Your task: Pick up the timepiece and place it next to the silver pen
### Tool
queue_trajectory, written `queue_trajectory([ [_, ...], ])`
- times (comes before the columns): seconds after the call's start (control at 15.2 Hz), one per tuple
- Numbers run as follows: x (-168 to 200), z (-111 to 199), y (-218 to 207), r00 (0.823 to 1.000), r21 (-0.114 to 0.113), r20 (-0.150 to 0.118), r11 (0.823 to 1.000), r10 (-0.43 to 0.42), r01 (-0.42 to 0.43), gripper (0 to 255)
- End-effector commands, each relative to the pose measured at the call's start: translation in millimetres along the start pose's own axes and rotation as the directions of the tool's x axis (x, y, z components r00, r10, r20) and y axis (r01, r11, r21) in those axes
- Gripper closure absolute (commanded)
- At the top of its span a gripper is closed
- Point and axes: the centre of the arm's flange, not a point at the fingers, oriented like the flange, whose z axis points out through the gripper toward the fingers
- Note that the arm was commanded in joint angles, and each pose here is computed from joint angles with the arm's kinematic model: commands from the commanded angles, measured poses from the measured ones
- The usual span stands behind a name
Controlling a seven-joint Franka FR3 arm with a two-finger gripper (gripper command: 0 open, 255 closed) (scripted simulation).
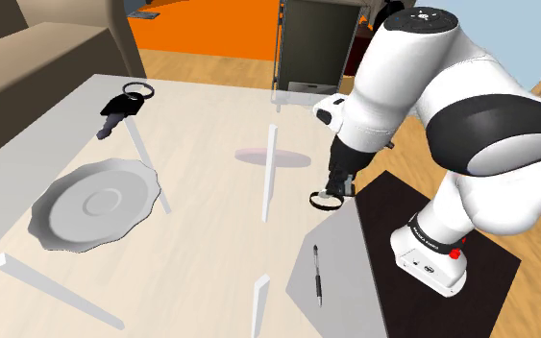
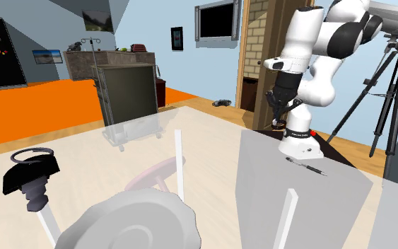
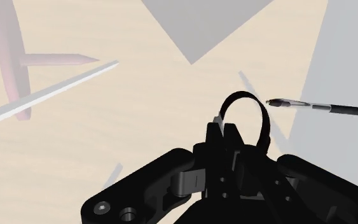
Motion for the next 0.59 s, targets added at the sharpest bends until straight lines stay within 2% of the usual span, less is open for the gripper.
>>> queue_trajectory([
  [0.0,-20,1,-22,1.0,0.0,0.001,1.0,0.001,-0.001,255],
  [0.2,-42,-2,-45,1.0,0.0,0.001,1.0,0.001,-0.001,255],
  [0.53,-43,24,-47,1.0,0.0,0.001,1.0,0.001,-0.001,255],
])
